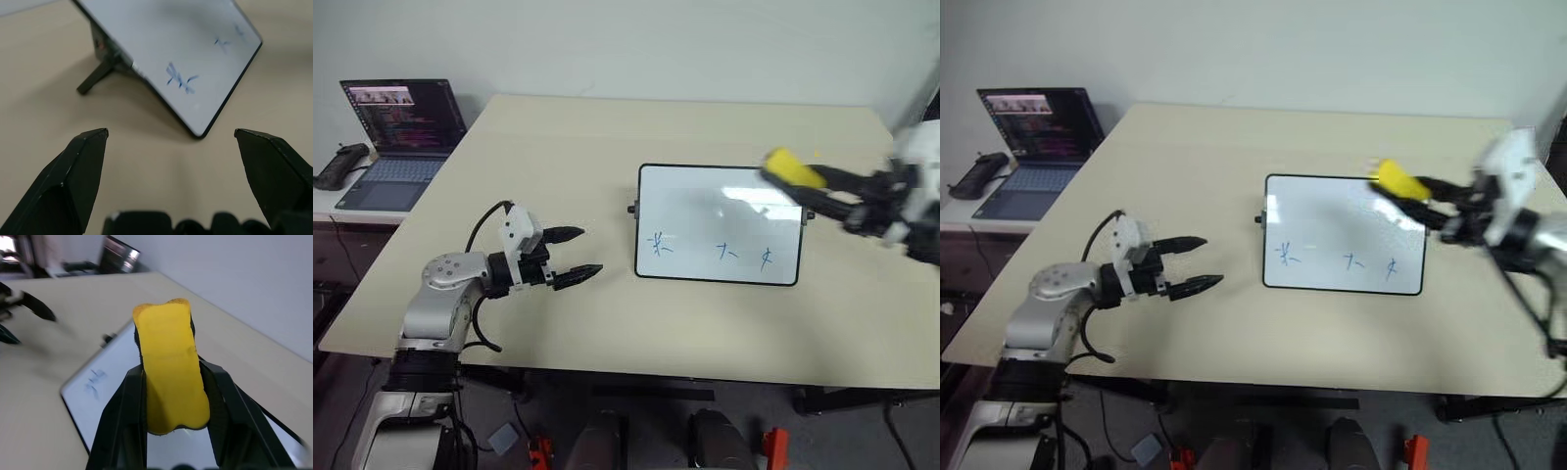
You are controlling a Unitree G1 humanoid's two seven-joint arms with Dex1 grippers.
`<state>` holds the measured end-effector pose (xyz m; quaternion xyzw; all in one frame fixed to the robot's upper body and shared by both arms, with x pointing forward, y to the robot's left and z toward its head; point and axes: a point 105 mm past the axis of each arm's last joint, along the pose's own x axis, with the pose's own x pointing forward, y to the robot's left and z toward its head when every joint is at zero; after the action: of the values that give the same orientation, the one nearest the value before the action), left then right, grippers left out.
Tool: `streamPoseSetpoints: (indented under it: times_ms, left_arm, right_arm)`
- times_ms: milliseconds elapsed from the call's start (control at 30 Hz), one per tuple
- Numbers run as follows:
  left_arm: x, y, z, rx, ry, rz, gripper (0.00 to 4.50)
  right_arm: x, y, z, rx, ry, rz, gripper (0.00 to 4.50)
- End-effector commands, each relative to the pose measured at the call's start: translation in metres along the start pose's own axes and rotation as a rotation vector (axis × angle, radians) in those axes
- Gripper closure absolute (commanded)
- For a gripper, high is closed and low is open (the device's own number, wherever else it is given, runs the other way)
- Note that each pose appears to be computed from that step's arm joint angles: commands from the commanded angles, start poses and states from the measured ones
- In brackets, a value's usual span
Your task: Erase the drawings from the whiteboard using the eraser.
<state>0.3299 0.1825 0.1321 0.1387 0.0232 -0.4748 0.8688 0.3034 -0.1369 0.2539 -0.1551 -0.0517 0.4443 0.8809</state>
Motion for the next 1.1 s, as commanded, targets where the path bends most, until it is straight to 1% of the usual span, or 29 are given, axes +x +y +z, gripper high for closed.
streamPoseSetpoints:
  times_ms: [33,100,200,333,567,833,967,1100]
  left_arm:
    - [0.010,-0.005,0.008,0.058,-0.078,0.020,0.00]
    - [0.015,-0.011,0.005,0.082,-0.074,0.007,0.00]
    - [0.020,-0.021,-0.002,0.141,-0.043,-0.029,0.00]
    - [0.021,-0.025,-0.008,0.201,-0.006,-0.053,0.00]
    - [0.025,-0.032,-0.007,0.220,-0.004,-0.089,0.00]
    - [0.026,-0.033,-0.009,0.216,0.008,-0.094,0.00]
    - [0.028,-0.032,-0.010,0.208,0.009,-0.084,0.00]
    - [0.026,-0.027,-0.015,0.209,0.029,-0.070,0.00]
  right_arm:
    - [0.042,0.015,-0.014,-0.099,-0.005,0.044,3.31]
    - [0.059,0.022,-0.027,-0.144,-0.001,0.075,3.31]
    - [0.080,0.032,-0.057,-0.266,0.070,0.119,3.32]
    - [0.093,0.021,-0.079,-0.364,0.121,0.088,3.33]
    - [0.107,0.010,-0.096,-0.422,0.161,0.060,3.34]
    - [0.122,-0.004,-0.097,-0.517,0.199,-0.003,3.35]
    - [0.120,0.000,-0.110,-0.577,0.264,0.057,3.36]
    - [0.115,0.021,-0.129,-0.565,0.333,0.191,3.36]
